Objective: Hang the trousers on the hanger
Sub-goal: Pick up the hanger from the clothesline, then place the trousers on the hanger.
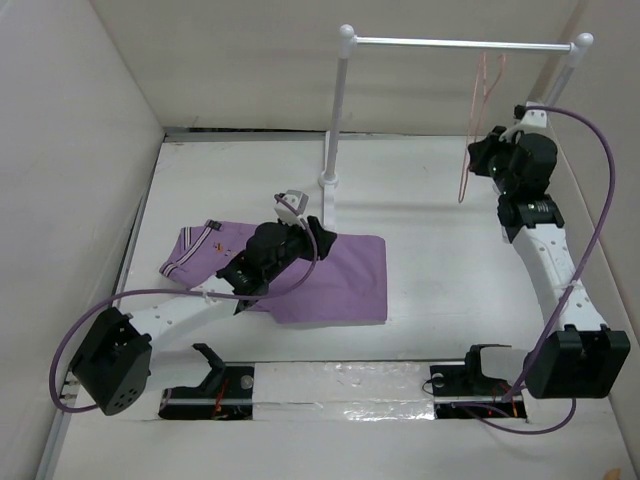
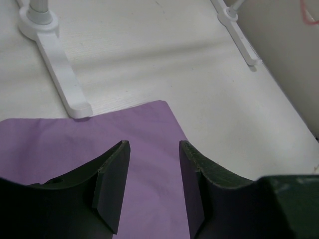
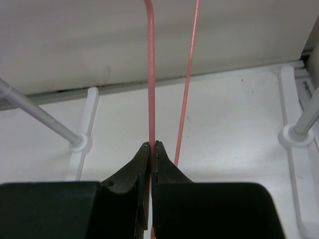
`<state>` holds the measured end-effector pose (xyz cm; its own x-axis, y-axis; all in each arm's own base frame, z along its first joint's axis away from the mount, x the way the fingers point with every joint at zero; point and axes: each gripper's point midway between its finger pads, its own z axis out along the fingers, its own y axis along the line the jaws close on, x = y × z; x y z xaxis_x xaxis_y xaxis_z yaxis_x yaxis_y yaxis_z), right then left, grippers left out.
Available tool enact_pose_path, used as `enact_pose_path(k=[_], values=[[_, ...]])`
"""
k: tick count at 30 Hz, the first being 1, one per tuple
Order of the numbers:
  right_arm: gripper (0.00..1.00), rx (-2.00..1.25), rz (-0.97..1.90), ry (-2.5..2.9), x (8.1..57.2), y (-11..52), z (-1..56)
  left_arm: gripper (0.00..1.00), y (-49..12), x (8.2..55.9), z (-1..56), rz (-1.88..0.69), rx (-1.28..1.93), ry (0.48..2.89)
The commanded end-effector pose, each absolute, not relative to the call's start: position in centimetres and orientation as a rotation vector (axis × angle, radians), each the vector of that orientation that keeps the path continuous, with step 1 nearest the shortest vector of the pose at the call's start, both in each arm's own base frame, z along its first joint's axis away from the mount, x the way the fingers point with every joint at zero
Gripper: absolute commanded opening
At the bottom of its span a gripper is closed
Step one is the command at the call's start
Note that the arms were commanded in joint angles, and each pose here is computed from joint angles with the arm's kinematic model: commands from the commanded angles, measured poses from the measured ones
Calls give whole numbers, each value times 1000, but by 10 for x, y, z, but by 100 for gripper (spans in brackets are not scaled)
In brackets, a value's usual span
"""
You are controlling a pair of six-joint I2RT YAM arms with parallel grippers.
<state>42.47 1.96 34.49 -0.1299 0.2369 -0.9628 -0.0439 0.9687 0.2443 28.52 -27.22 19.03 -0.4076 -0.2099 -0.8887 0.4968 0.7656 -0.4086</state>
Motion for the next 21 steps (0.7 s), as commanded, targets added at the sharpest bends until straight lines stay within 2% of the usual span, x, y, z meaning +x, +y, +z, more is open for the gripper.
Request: enact_pose_path(k=[1, 4, 6, 7, 8, 10, 11, 18, 21], values=[[0, 124, 304, 1692, 411, 38, 323, 41, -297, 282, 233, -925, 265, 1738], [0, 103, 322, 1760, 391, 52, 284, 40, -311, 290, 244, -824, 233, 1755], [0, 92, 331, 1759, 378, 60, 274, 40, -339, 280, 263, -811, 286, 1742], [0, 88, 340, 1787, 372, 65, 250, 39, -351, 282, 256, -784, 301, 1764], [0, 81, 345, 1804, 366, 71, 240, 40, -369, 274, 272, -808, 328, 1739], [0, 75, 351, 1843, 351, 73, 214, 40, -387, 278, 262, -771, 329, 1761], [0, 62, 362, 1857, 345, 77, 207, 40, -394, 283, 276, -781, 315, 1740], [0, 14, 422, 1906, 304, 92, 171, 40, -455, 293, 257, -837, 364, 1806], [0, 3, 466, 1892, 290, 100, 162, 45, -470, 298, 245, -835, 338, 1829]])
